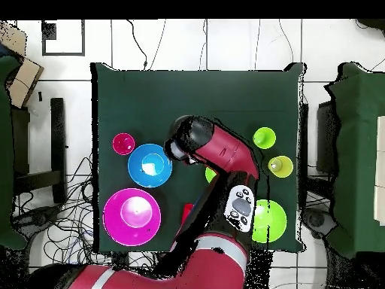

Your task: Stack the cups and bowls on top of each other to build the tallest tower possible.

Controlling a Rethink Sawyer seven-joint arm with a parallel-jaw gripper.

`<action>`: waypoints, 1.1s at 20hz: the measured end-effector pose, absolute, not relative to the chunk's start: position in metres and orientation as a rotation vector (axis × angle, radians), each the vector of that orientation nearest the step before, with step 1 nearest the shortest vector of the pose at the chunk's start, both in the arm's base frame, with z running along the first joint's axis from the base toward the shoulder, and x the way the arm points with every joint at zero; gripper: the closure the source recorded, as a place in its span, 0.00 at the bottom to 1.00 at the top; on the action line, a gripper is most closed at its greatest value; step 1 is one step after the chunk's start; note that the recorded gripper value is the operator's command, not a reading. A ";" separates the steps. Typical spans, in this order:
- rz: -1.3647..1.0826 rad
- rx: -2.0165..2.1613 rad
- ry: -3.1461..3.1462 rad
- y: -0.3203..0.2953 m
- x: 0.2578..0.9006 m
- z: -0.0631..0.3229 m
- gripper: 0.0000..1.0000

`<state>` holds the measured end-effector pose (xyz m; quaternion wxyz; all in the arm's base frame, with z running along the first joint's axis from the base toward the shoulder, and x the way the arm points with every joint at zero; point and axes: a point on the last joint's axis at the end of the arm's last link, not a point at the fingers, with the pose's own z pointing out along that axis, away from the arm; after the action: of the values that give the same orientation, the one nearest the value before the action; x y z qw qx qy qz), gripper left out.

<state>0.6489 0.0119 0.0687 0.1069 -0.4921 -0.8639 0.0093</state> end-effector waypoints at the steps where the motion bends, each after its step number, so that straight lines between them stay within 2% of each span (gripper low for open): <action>1: 0.025 -1.452 -2.552 0.012 0.650 0.069 0.00; 15: -0.073 -1.433 -2.614 0.039 0.667 0.059 0.00; 22: -0.132 -1.401 -2.645 0.054 0.670 0.068 0.00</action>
<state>0.6699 0.0537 0.0683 0.0728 -0.4665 -0.8804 -0.0439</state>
